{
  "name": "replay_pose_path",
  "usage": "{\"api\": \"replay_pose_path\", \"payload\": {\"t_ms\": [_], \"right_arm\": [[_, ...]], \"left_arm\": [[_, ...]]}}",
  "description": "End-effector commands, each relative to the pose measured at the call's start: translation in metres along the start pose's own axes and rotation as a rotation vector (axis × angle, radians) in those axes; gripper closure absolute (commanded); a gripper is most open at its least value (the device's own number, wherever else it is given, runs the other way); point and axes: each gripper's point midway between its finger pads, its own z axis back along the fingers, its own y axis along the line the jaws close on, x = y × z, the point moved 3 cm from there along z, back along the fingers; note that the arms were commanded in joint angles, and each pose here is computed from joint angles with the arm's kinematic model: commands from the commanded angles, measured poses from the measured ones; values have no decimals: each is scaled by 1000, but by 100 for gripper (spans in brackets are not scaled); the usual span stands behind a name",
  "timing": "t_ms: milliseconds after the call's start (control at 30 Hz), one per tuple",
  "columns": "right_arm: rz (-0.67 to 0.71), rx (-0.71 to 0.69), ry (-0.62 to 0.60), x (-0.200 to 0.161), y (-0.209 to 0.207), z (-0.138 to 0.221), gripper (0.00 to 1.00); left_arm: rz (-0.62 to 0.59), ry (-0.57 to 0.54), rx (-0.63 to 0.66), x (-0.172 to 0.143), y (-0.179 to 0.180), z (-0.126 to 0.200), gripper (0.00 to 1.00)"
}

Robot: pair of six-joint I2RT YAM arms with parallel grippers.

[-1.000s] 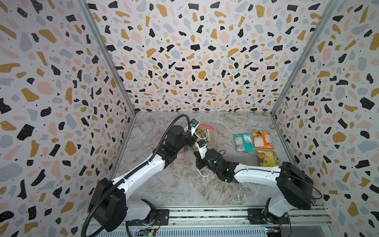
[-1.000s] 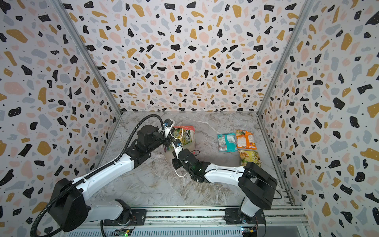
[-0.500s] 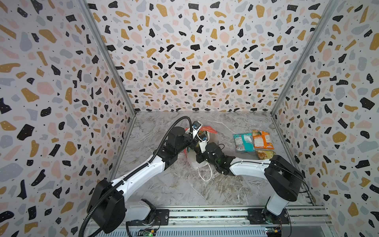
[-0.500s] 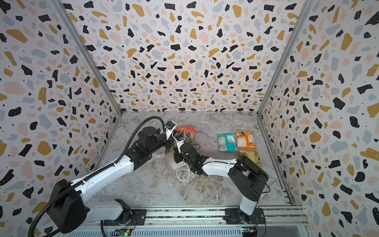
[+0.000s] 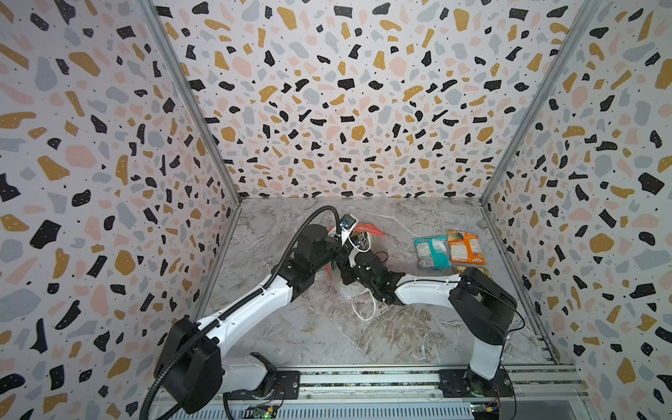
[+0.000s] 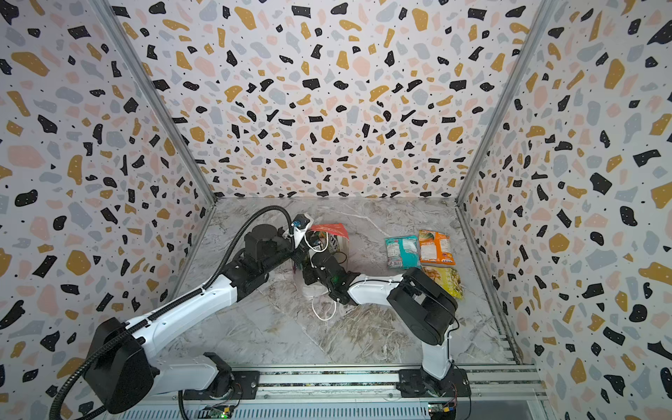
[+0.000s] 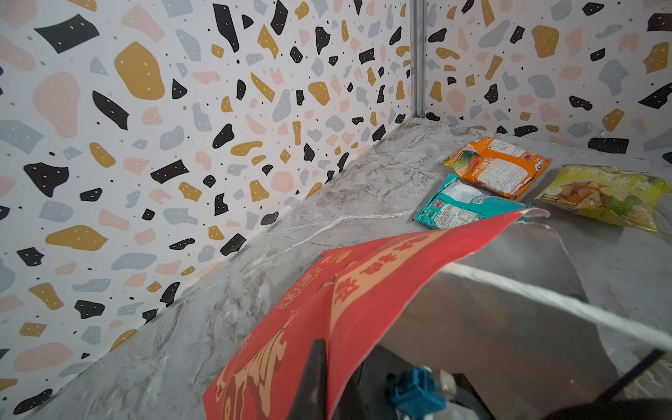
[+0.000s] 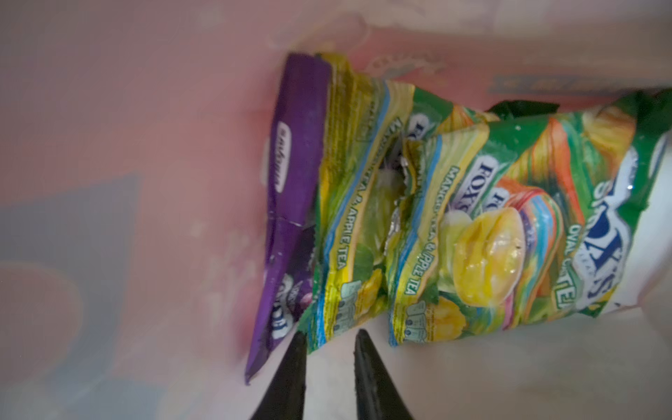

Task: Take the snacks out of the paper bag
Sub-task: Pick up the snack from the paper bag.

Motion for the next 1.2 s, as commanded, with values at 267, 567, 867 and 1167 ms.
{"api": "replay_pose_path", "payload": {"t_ms": [267, 567, 867, 1167], "right_arm": [[-74, -198, 37, 9, -27, -32, 66], [-127, -294, 72, 0, -44, -46, 79], [-110, -254, 37, 12, -38, -35, 100], [-1, -122, -41, 29, -6, -2, 100]], "left_arm": [[-8, -73, -18, 17, -2, 4, 100], [-8, -75, -25, 16, -3, 3, 100], [-7, -63, -5, 11, -1, 3, 100], [-5, -44, 35, 6, 4, 3, 100]]}}
